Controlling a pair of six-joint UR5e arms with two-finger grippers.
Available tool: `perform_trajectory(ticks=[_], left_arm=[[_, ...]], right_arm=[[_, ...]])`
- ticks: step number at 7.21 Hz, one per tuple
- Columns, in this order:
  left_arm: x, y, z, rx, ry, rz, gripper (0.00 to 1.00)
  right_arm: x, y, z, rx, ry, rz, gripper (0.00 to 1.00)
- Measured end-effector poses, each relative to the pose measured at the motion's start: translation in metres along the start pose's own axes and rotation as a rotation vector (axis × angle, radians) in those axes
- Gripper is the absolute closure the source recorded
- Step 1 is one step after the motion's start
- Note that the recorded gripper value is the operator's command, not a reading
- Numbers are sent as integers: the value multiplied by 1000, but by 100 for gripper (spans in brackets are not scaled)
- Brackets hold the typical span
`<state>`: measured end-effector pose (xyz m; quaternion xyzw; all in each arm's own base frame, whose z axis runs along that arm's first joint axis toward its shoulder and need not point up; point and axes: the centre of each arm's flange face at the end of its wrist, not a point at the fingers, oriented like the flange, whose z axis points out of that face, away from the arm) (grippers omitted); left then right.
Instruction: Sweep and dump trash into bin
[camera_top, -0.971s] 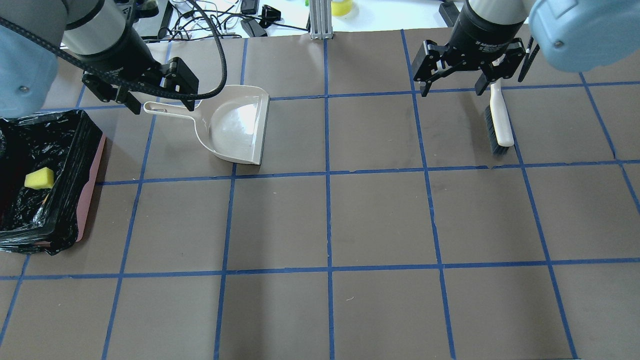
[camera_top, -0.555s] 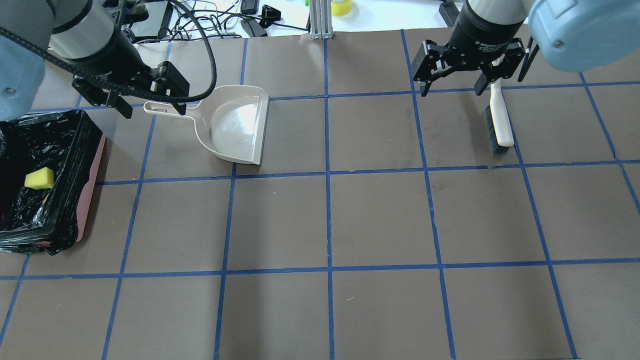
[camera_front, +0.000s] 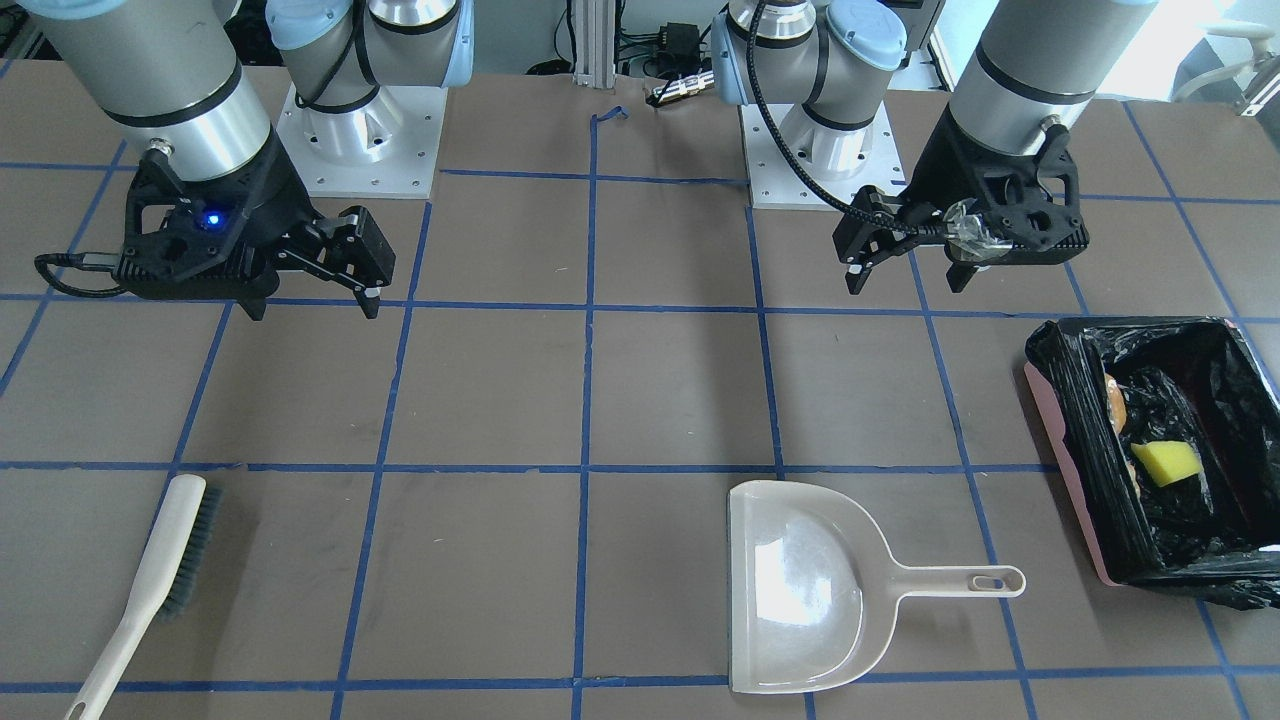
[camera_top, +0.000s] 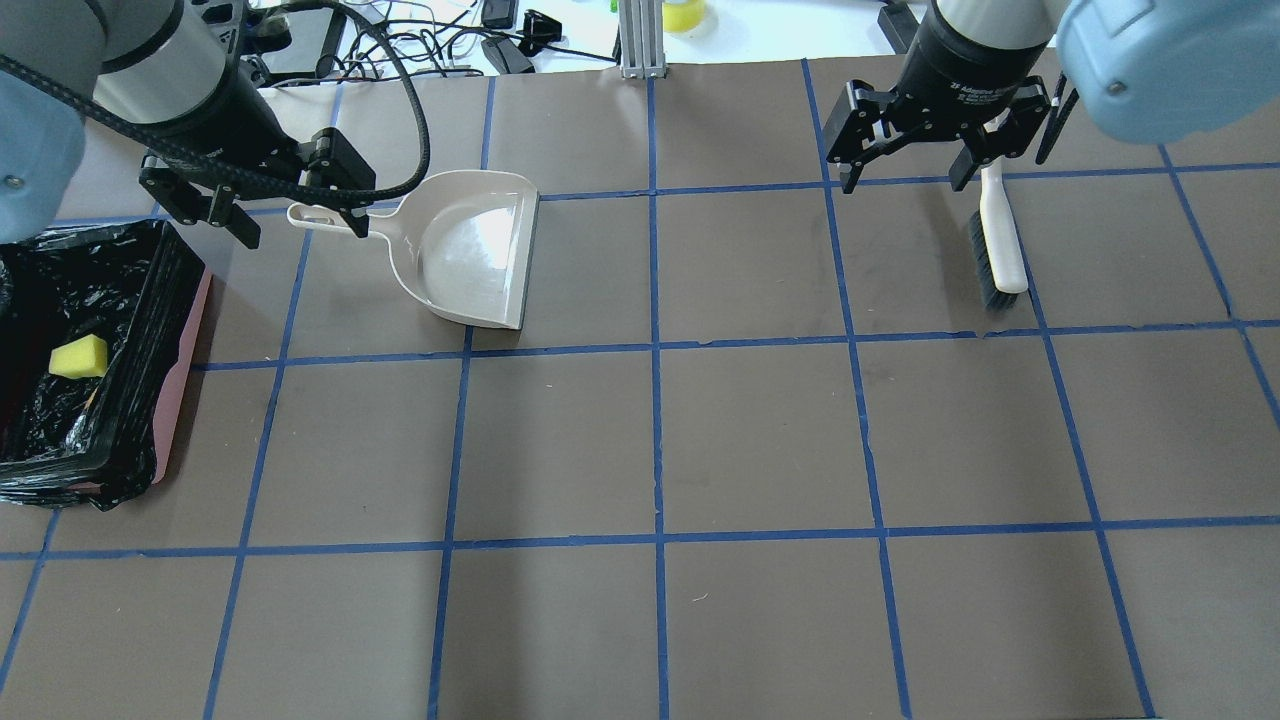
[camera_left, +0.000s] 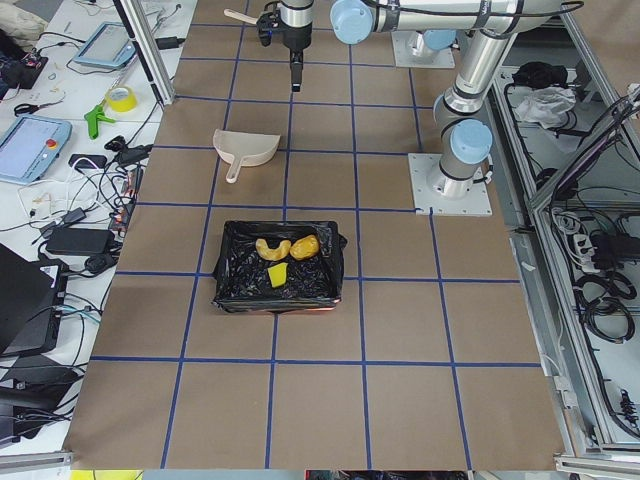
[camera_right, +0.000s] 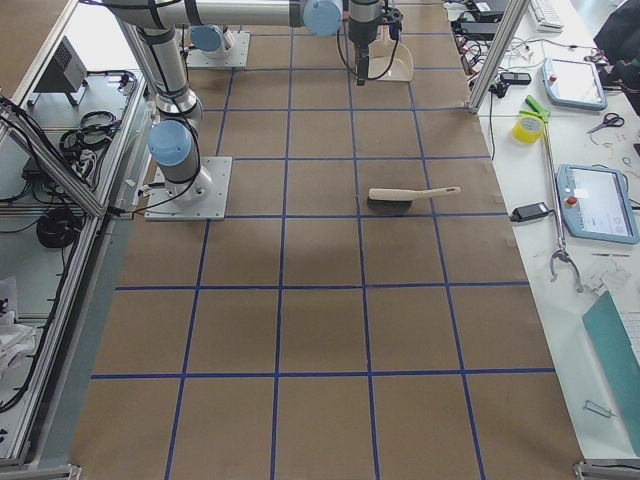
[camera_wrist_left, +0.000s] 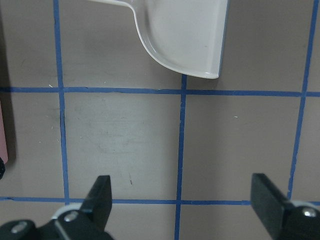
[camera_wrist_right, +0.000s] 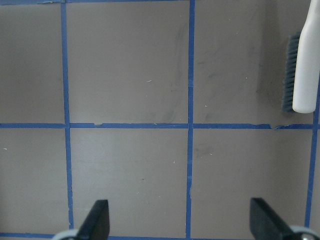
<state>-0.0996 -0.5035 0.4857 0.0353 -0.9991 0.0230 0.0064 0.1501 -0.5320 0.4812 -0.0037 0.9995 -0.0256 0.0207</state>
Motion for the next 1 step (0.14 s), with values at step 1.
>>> perform_trajectory(ticks=[1], left_arm=[[0,0,1,-2,0,-13,0]], right_arm=[[0,0,0,0,0,0,0]])
